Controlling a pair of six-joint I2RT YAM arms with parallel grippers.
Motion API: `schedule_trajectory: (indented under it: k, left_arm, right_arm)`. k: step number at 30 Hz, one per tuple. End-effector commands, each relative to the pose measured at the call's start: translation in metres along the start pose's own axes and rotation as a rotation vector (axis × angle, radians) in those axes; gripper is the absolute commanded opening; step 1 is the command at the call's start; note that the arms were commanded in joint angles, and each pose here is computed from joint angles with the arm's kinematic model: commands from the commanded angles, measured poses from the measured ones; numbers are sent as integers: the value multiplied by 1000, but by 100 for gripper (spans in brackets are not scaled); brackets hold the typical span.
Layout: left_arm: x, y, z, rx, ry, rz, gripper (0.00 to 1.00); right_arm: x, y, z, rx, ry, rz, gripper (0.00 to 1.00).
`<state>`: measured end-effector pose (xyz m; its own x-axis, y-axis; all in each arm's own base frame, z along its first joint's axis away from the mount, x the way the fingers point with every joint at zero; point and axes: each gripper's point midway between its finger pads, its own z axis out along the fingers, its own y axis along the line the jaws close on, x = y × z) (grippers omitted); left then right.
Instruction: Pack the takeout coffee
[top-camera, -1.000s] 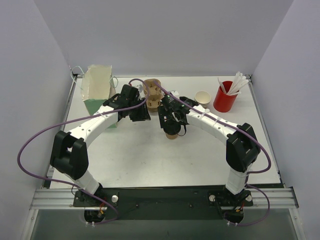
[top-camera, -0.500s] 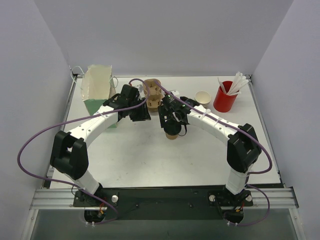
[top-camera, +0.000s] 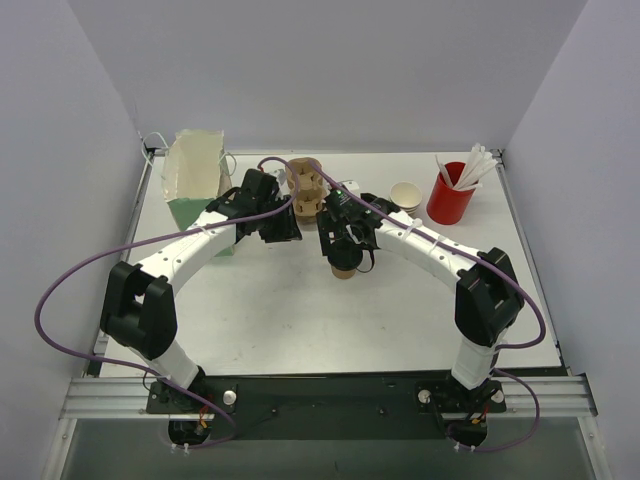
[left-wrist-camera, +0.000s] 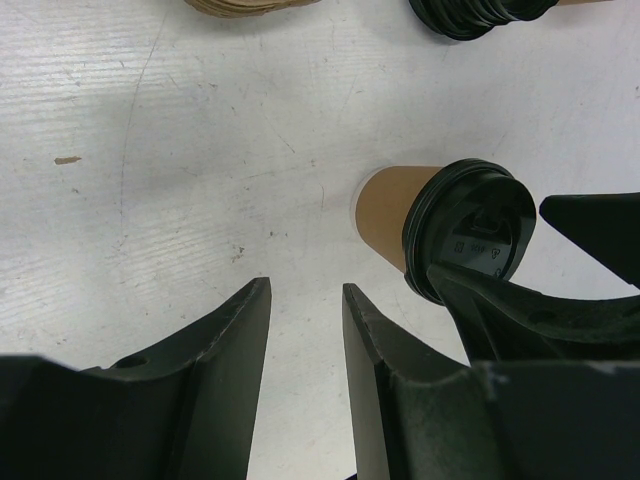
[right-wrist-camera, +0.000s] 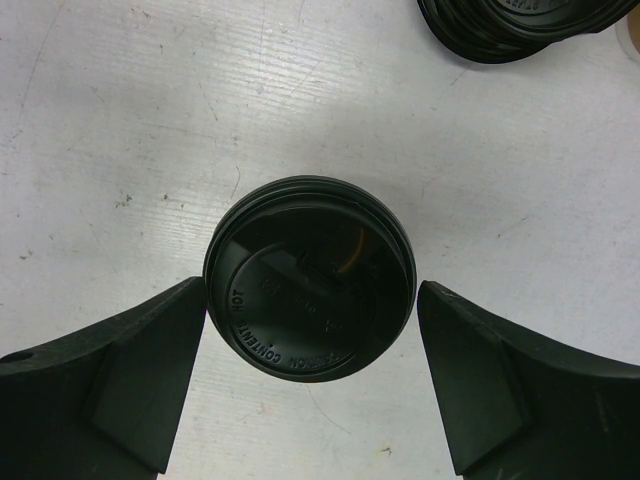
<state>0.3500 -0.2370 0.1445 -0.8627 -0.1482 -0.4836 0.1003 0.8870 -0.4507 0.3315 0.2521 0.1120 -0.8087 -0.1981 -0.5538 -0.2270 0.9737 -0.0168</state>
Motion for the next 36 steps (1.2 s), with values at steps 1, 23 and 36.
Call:
schedule_trajectory:
  k: [1,23,36]
  left_arm:
    - [-9,-6,-6,35,-38,14,45]
    - [-9,-7,-5,40,-38,13,45]
    - [-7,-6,-3,36,-32,15,45]
  right_arm:
    - [6,-2,0,13,17,-6,80]
    - [17,-2,10,21,52,-16,79]
    - [20,-2,13,25,63,-16,72]
